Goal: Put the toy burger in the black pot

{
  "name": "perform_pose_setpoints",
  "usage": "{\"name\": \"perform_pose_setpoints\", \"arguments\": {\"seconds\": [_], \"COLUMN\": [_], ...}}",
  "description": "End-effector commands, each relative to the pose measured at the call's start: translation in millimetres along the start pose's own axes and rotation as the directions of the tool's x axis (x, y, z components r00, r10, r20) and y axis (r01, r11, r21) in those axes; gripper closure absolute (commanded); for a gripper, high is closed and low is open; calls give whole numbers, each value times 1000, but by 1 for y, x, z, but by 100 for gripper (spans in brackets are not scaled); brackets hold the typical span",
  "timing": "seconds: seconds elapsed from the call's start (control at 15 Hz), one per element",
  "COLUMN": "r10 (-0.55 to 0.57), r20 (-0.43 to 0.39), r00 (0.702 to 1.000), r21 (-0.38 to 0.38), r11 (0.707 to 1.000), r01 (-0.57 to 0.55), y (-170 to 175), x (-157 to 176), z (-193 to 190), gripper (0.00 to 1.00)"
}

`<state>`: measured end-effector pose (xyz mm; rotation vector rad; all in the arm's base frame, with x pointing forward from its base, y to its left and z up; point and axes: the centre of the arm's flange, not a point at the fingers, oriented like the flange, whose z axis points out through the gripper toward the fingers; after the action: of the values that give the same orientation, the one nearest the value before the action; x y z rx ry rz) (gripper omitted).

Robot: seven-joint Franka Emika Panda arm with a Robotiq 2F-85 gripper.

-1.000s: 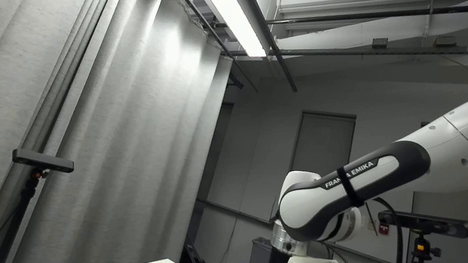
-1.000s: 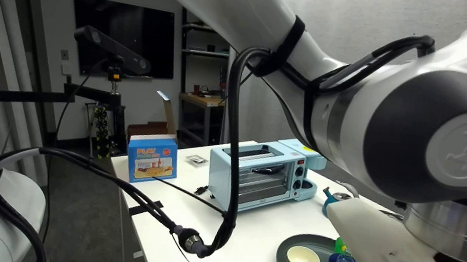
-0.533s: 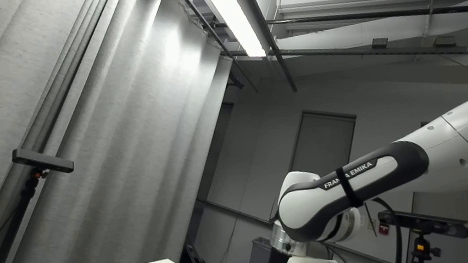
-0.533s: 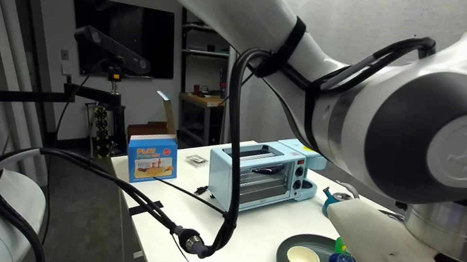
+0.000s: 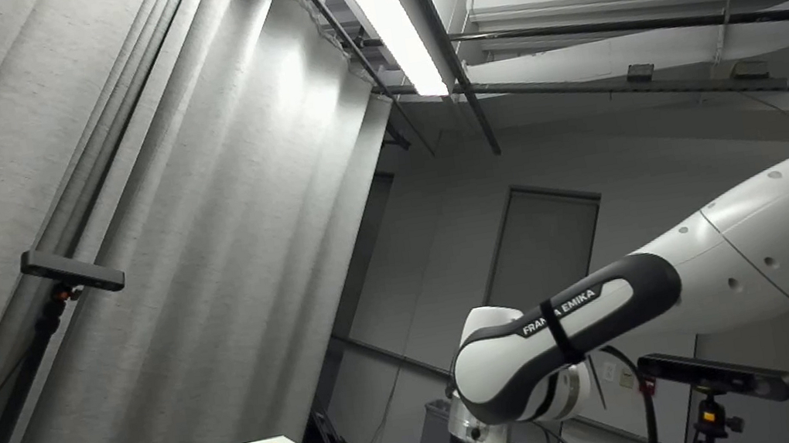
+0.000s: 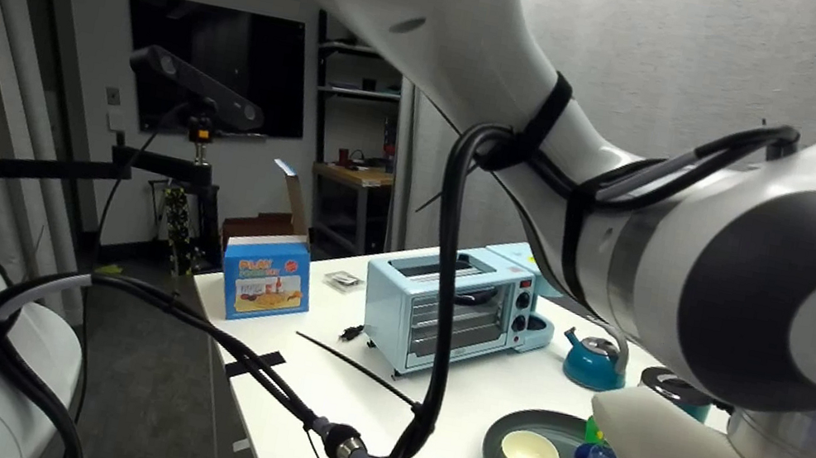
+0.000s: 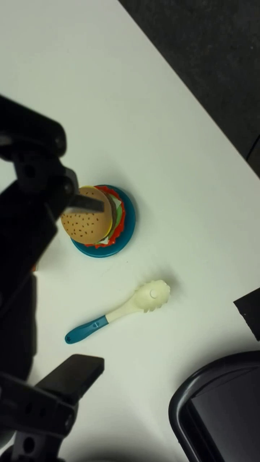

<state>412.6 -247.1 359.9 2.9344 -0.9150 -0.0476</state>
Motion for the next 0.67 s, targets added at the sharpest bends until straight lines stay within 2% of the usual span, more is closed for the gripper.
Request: {"name": "perform_pose_setpoints", "arguments": {"seconds": [0.0, 0.6], "r10": [74, 177], "r20": [24, 80], "r00": [997, 981], "r21": [-42, -63], "r11": [996, 983], "r01": [-73, -173], "y": [15, 36], "x": [39, 85], "z": [20, 68], "gripper": [0, 0]}}
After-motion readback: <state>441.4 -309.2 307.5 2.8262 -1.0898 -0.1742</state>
